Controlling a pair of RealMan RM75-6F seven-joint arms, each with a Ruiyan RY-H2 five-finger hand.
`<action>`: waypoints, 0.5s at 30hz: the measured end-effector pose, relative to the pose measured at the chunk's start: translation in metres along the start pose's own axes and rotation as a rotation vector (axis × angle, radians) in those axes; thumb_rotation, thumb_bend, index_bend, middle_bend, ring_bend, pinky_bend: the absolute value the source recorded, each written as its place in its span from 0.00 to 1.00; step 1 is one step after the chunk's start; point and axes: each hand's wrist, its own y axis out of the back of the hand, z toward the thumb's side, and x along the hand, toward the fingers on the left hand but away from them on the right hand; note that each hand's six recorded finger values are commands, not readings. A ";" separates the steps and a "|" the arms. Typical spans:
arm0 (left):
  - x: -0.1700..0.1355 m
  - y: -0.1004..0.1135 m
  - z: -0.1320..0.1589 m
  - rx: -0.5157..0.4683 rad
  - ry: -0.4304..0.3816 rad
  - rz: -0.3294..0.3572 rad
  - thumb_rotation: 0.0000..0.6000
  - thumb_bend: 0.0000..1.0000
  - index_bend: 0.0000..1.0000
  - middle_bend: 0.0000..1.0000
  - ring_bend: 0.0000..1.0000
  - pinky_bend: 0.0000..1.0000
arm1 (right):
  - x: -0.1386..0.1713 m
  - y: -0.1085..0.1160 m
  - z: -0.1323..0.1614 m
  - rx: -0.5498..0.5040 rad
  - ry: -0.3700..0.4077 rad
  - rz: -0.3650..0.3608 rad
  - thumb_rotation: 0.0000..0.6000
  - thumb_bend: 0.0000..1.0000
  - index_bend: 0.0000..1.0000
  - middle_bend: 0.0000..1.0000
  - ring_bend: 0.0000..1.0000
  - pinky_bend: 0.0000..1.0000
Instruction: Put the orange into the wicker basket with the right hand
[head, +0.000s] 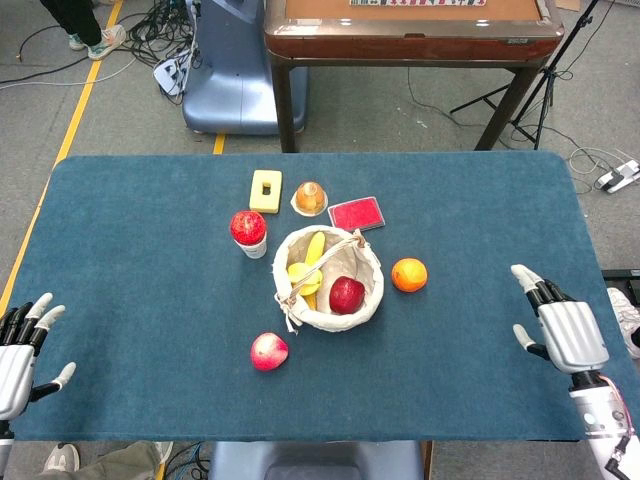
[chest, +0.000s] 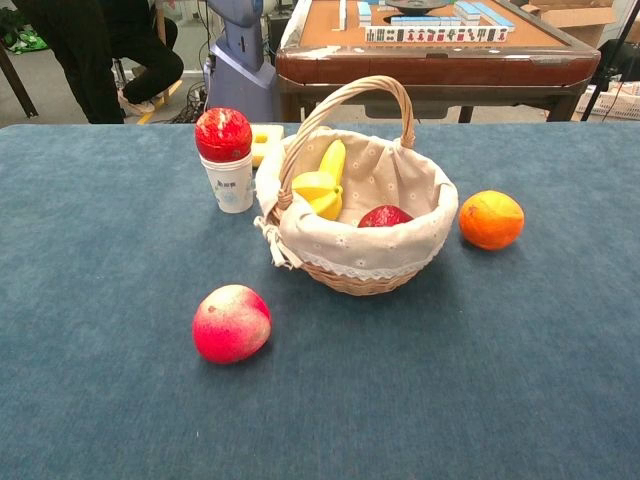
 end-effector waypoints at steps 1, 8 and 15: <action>0.000 0.000 0.000 -0.001 0.001 0.002 1.00 0.26 0.17 0.00 0.00 0.00 | -0.007 -0.003 0.004 0.009 0.009 0.018 1.00 0.28 0.07 0.13 0.20 0.52; -0.001 0.000 -0.001 0.003 0.004 0.000 1.00 0.26 0.17 0.00 0.00 0.00 | -0.050 -0.022 0.031 0.069 0.039 0.122 1.00 0.20 0.04 0.09 0.17 0.45; -0.002 -0.001 -0.003 0.009 0.015 -0.003 1.00 0.26 0.17 0.00 0.00 0.00 | -0.096 -0.041 0.060 0.086 0.075 0.161 1.00 0.19 0.04 0.12 0.17 0.45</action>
